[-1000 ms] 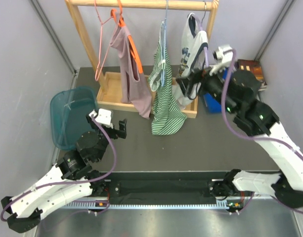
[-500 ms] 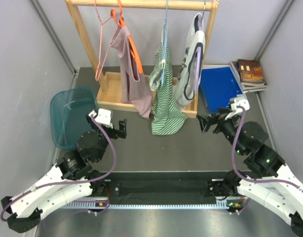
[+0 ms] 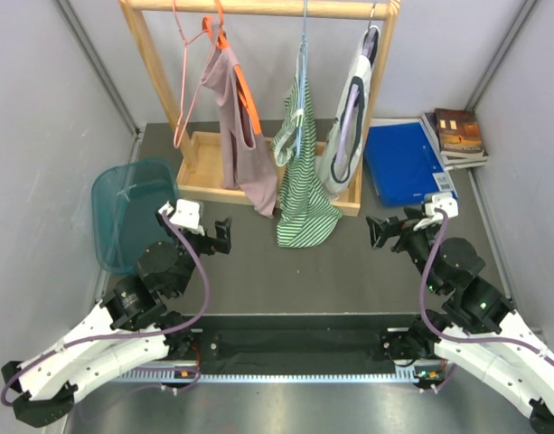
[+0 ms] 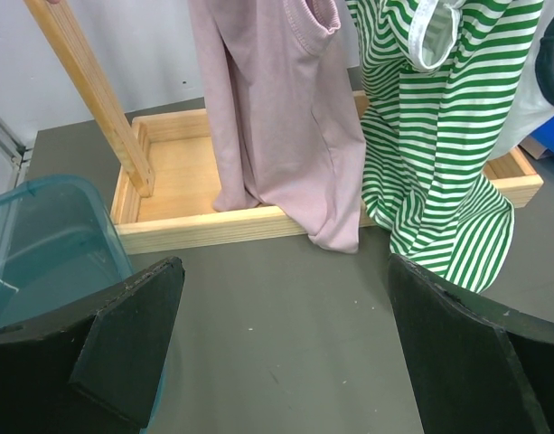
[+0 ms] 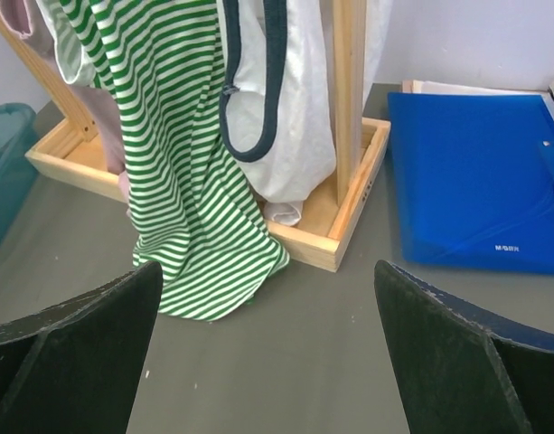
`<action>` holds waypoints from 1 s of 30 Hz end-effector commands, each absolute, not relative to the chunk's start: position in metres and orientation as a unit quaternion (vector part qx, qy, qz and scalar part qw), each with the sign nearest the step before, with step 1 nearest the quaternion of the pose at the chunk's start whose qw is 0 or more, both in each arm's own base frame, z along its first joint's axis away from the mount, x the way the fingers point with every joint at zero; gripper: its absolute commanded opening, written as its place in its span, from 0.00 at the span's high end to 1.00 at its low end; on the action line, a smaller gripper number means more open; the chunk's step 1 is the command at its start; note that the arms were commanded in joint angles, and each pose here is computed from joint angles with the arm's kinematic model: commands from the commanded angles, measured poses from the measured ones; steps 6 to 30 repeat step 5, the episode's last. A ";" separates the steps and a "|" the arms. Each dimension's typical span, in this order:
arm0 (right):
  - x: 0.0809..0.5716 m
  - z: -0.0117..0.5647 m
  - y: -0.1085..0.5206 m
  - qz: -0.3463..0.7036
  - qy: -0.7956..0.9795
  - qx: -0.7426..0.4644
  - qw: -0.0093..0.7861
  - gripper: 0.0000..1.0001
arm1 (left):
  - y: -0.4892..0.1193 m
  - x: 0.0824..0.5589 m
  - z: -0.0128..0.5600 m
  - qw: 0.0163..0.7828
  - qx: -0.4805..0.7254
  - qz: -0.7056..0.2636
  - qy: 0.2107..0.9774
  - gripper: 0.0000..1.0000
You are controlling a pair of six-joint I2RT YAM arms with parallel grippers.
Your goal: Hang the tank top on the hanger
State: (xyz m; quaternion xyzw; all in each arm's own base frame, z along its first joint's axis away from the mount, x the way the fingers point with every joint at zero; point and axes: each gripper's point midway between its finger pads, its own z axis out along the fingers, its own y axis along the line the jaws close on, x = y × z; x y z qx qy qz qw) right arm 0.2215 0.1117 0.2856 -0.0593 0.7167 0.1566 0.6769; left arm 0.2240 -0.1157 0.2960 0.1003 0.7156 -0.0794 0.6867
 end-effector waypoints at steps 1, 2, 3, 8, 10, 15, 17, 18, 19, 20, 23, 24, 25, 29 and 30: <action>0.224 0.300 0.108 0.164 0.698 -0.036 0.696 0.00 | -0.118 0.225 0.312 0.700 0.081 -0.100 0.702 0.01; 0.224 0.300 0.108 0.165 0.697 -0.035 0.697 0.00 | -0.118 0.225 0.312 0.700 0.082 -0.099 0.702 0.01; 0.224 0.300 0.108 0.164 0.697 -0.036 0.697 0.00 | -0.119 0.226 0.311 0.699 0.083 -0.099 0.704 0.01; 0.224 0.300 0.107 0.163 0.697 -0.034 0.697 0.00 | -0.119 0.226 0.312 0.699 0.083 -0.099 0.703 0.01; 0.224 0.300 0.107 0.163 0.697 -0.034 0.697 0.00 | -0.119 0.226 0.312 0.699 0.083 -0.099 0.703 0.01; 0.224 0.300 0.107 0.163 0.697 -0.034 0.697 0.00 | -0.119 0.226 0.312 0.699 0.083 -0.099 0.703 0.01; 0.224 0.300 0.107 0.163 0.697 -0.034 0.697 0.00 | -0.119 0.226 0.312 0.699 0.083 -0.099 0.703 0.01; 0.224 0.300 0.107 0.163 0.697 -0.034 0.697 0.00 | -0.119 0.226 0.312 0.699 0.083 -0.099 0.703 0.01; 0.224 0.300 0.107 0.163 0.697 -0.034 0.697 0.00 | -0.119 0.226 0.312 0.699 0.083 -0.099 0.703 0.01; 0.224 0.300 0.107 0.163 0.697 -0.034 0.697 0.00 | -0.119 0.226 0.312 0.699 0.083 -0.099 0.703 0.01; 0.224 0.300 0.107 0.163 0.697 -0.034 0.697 0.00 | -0.119 0.226 0.312 0.699 0.083 -0.099 0.703 0.01; 0.224 0.300 0.107 0.163 0.697 -0.034 0.697 0.00 | -0.119 0.226 0.312 0.699 0.083 -0.099 0.703 0.01; 0.224 0.300 0.107 0.163 0.697 -0.034 0.697 0.00 | -0.119 0.226 0.312 0.699 0.083 -0.099 0.703 0.01; 0.224 0.300 0.107 0.163 0.697 -0.034 0.697 0.00 | -0.119 0.226 0.312 0.699 0.083 -0.099 0.703 0.01; 0.224 0.300 0.107 0.163 0.697 -0.034 0.697 0.00 | -0.119 0.226 0.312 0.699 0.083 -0.099 0.703 0.01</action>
